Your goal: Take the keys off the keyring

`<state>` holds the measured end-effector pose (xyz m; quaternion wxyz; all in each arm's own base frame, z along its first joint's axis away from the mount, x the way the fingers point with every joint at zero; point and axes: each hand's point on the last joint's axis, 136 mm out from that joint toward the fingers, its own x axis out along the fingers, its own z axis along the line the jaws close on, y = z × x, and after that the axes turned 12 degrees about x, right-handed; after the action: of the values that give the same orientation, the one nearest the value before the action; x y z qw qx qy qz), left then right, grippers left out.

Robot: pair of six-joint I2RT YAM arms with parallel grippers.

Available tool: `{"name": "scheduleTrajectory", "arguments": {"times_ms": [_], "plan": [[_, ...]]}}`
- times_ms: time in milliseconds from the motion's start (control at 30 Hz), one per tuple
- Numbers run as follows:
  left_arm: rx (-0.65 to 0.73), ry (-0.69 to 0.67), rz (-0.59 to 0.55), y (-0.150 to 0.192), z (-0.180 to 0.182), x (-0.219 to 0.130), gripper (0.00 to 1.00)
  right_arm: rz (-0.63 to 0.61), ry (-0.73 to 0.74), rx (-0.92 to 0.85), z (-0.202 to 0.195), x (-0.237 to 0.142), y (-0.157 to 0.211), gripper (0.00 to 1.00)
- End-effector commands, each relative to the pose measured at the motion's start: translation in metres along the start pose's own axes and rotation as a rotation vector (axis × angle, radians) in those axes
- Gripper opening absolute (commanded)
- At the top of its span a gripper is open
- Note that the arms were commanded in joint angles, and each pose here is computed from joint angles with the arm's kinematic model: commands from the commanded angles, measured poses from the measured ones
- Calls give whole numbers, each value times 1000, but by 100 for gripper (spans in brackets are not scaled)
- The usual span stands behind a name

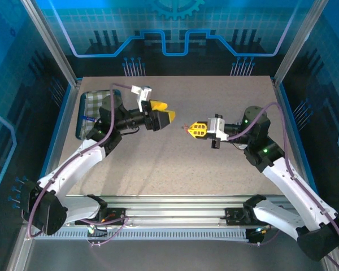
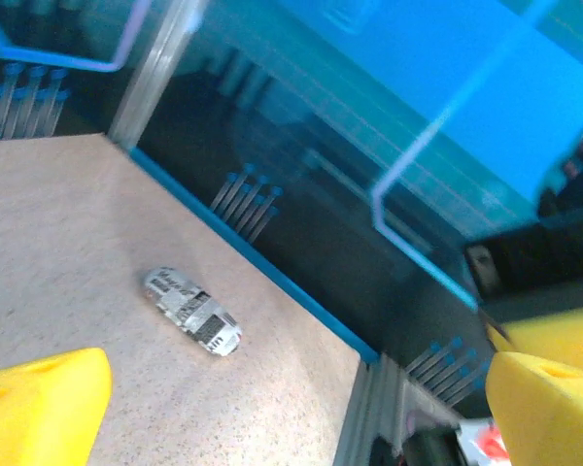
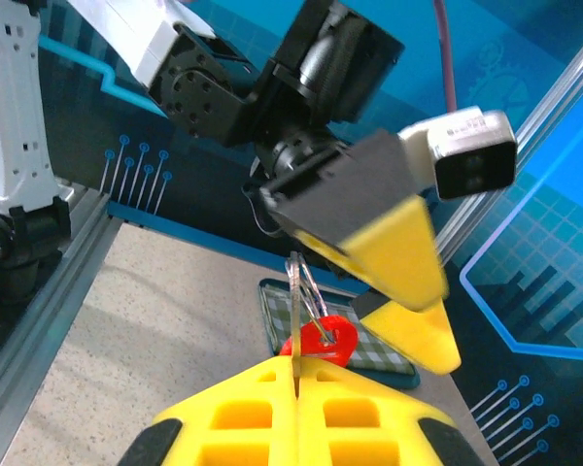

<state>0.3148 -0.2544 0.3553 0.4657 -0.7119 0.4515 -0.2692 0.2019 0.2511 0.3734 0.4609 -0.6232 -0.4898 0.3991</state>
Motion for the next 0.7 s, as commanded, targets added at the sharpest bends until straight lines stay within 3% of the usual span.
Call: {"name": "scheduleTrajectory", "arguments": {"times_ms": [0,33,133,233,300,367,500,567,667], "plan": [[-248,-80,-51,-22,30,-1,99,-41,-47,28,0,1,-5,0],[-208,0,-61,-29,21,1,99,-46,-52,30,0,2,-6,0],[-166,41,-81,-33,20,4,99,-58,-64,43,-3,5,-6,0],[-180,37,11,-27,18,7,82,-65,-81,52,-7,8,-6,0],[-195,123,71,-22,5,11,70,-70,-87,49,-9,11,-6,0],[-228,238,105,-19,-15,13,65,-69,-92,52,-14,14,-4,0],[-233,411,169,-7,-52,12,68,-74,-100,62,-22,17,-5,0],[-229,434,184,-1,-60,11,74,-83,-97,64,-25,17,-7,0],[-177,339,130,0,-54,5,54,-99,-77,77,-32,15,-10,0]]}}
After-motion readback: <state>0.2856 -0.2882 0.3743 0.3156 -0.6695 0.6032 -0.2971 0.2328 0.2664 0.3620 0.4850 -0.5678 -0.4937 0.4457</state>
